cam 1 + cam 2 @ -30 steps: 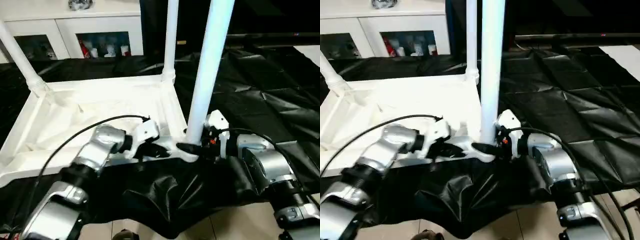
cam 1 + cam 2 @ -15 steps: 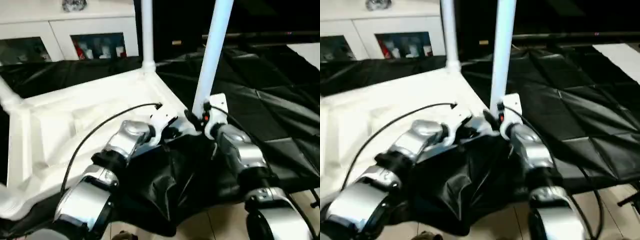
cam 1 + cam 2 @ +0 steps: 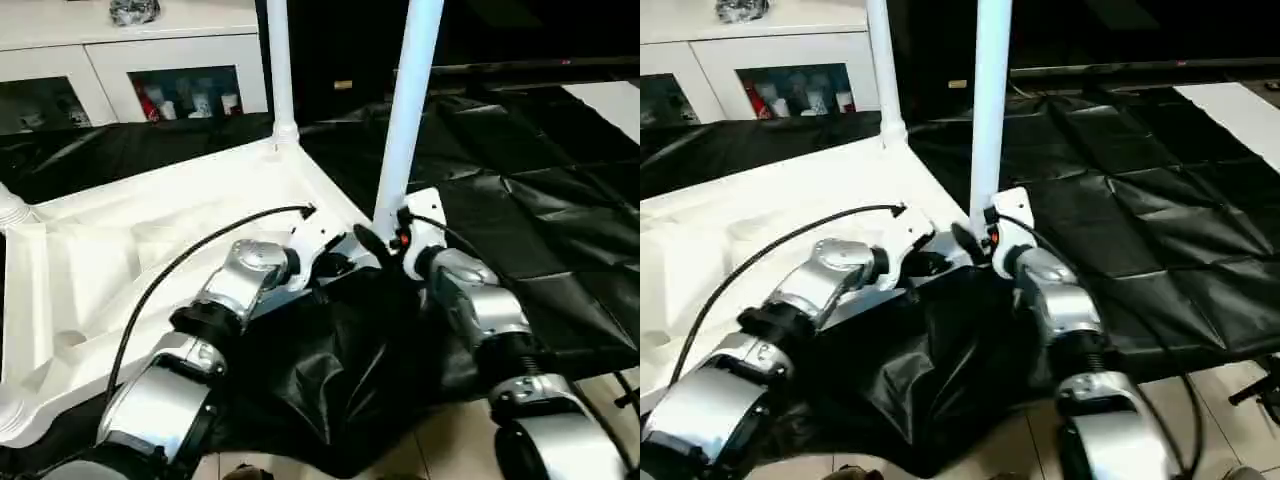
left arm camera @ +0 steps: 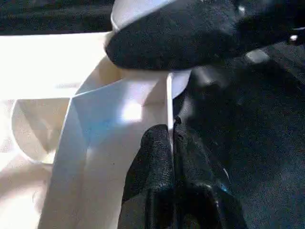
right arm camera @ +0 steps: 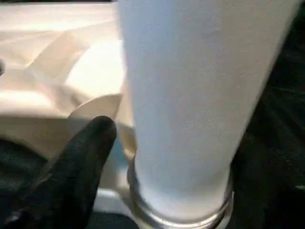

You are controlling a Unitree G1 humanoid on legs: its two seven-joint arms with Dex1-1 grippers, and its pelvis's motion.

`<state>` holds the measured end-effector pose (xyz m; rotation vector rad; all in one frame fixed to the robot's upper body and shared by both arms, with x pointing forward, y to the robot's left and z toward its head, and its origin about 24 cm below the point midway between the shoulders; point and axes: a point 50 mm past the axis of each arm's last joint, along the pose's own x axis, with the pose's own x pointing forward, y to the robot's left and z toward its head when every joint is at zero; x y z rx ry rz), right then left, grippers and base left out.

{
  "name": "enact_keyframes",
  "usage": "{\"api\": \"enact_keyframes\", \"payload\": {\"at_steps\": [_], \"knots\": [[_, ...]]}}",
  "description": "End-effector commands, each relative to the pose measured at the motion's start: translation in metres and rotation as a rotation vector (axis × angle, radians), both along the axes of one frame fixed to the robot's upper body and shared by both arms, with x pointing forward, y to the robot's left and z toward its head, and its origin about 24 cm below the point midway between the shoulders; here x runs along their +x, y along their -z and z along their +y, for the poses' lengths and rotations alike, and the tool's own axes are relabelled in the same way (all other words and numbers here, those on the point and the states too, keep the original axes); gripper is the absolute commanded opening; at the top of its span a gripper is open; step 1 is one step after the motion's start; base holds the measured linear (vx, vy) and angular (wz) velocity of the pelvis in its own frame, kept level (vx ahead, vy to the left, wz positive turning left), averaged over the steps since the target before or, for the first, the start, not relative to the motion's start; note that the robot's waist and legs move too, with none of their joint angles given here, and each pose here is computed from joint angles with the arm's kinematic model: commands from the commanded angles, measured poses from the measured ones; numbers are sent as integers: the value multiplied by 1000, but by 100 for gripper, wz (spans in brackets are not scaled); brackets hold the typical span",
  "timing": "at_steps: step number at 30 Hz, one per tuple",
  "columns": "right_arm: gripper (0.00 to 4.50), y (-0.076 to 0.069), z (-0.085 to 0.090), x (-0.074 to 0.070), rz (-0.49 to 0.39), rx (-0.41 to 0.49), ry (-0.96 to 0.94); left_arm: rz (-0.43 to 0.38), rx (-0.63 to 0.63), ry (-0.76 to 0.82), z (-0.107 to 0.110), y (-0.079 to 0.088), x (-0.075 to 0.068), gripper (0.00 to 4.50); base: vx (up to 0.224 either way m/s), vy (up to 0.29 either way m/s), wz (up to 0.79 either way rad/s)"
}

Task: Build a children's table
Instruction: Rotate leg to tighten

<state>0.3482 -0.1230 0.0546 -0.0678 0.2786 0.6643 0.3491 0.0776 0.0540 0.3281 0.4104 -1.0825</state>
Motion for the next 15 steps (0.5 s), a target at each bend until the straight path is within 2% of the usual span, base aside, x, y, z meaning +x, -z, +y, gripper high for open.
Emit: {"api": "enact_keyframes", "payload": {"at_steps": [1,4,10,14,15], "knots": [[436,8,13,-7,41,-10,-91,-92,-93,86,-14,-20,0,0,0,0,0],[448,2,-8,-23,36,-67,-331,-58,-79,221,2,-17,-10,0,0,0,0],[448,-5,-25,-36,75,-86,-484,-6,-51,348,19,-15,-22,0,0,0,0],[448,-8,-31,-39,89,-88,-521,16,-27,388,28,-14,-26,0,0,0,0],[421,-9,-32,-40,94,-89,-533,22,-22,394,29,-14,-27,0,0,0,0]]}}
